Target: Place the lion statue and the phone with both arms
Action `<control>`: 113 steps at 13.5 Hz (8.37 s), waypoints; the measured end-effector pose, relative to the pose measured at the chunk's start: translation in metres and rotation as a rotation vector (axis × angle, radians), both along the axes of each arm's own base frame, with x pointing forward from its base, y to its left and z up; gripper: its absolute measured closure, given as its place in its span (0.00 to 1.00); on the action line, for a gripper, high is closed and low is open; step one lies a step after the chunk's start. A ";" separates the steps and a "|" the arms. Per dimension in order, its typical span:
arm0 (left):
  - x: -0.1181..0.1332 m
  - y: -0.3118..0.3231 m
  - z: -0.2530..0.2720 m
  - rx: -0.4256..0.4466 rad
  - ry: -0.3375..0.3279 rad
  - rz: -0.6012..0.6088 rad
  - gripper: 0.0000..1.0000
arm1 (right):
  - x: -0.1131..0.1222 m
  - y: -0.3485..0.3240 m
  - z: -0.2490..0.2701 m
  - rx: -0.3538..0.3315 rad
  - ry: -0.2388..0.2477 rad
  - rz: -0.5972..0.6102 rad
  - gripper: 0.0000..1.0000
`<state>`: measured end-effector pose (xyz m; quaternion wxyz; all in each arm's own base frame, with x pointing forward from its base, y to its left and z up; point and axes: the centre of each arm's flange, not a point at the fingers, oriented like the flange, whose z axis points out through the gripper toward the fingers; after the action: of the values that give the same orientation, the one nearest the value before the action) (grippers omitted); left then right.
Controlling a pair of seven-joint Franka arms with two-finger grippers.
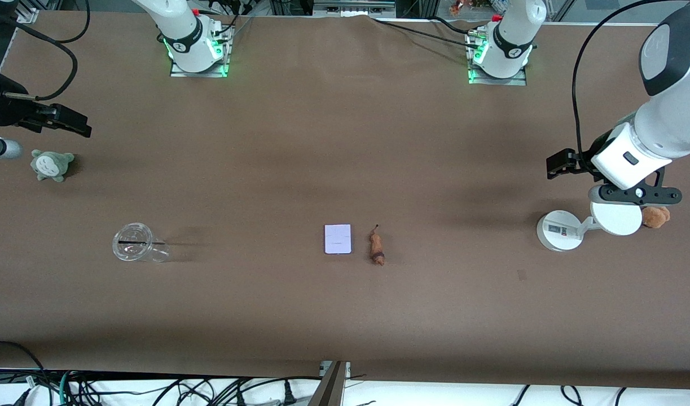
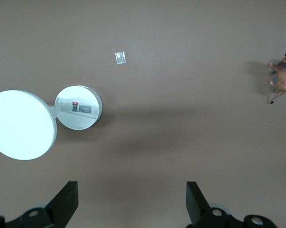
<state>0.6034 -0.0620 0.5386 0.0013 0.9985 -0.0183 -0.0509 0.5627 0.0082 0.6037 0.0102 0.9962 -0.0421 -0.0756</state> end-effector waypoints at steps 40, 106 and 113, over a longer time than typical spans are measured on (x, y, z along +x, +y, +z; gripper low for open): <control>0.077 -0.268 -0.249 -0.158 -0.045 0.611 0.00 | 0.030 0.009 -0.058 -0.010 0.068 0.038 0.00; -0.011 -0.010 -0.106 0.118 -0.103 -0.006 0.00 | 0.037 0.475 -0.433 0.142 -0.490 0.004 0.18; -0.021 -0.013 0.073 0.114 -0.100 0.035 0.00 | 0.113 0.355 -0.382 0.004 -0.374 0.098 0.18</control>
<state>0.5827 -0.0755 0.6115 -0.0557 0.9984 0.0022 -0.0020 0.6761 0.3633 0.2220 0.0041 0.9937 0.0055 0.1114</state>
